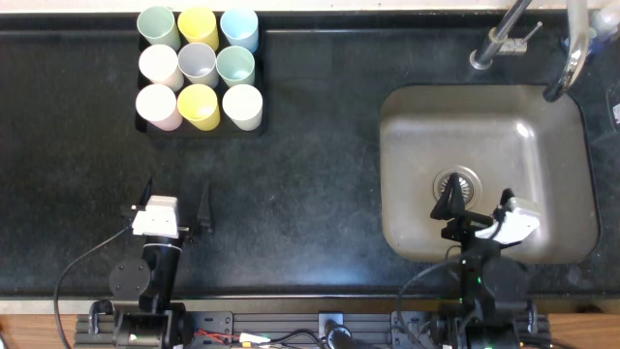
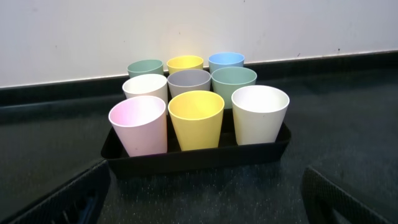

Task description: Store Cups

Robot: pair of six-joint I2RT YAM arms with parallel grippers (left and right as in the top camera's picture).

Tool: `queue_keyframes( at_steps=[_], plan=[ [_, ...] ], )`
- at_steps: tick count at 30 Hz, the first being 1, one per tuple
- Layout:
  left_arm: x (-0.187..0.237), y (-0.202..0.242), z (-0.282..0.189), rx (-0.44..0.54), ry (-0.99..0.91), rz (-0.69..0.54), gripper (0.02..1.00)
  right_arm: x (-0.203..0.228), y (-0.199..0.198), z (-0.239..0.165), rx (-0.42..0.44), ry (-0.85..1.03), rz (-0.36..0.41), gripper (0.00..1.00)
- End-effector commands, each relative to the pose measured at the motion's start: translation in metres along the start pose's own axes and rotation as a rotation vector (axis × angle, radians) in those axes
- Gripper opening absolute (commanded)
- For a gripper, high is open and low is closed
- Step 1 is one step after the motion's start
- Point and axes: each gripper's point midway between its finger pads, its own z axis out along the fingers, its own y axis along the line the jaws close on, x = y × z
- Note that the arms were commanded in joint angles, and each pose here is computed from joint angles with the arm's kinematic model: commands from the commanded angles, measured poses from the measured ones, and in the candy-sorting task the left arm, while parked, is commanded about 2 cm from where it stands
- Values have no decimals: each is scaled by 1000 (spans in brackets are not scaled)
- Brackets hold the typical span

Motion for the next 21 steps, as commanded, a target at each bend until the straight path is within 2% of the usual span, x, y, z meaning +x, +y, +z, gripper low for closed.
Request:
queue_keyframes(
  at_steps=[1, 5, 7, 12, 16, 21],
  plan=[
    [0, 0, 0, 4, -6, 16, 998, -2, 14, 3, -88, -65, -32, 996],
    [0, 0, 0, 4, -6, 16, 998, -2, 25, 7, -165, -130, -27, 996],
    [0, 0, 0, 4, -6, 16, 998, 1, 27, 8, -184, -159, -58, 996],
    [0, 0, 0, 4, -6, 16, 996, 5, 28, 8, -190, -145, -119, 998],
    [0, 0, 0, 4, -6, 16, 998, 35, 25, 11, -189, -18, -116, 996],
    [0, 0, 0, 4, -6, 16, 998, 35, 30, 10, -209, -19, -117, 998]
  ],
)
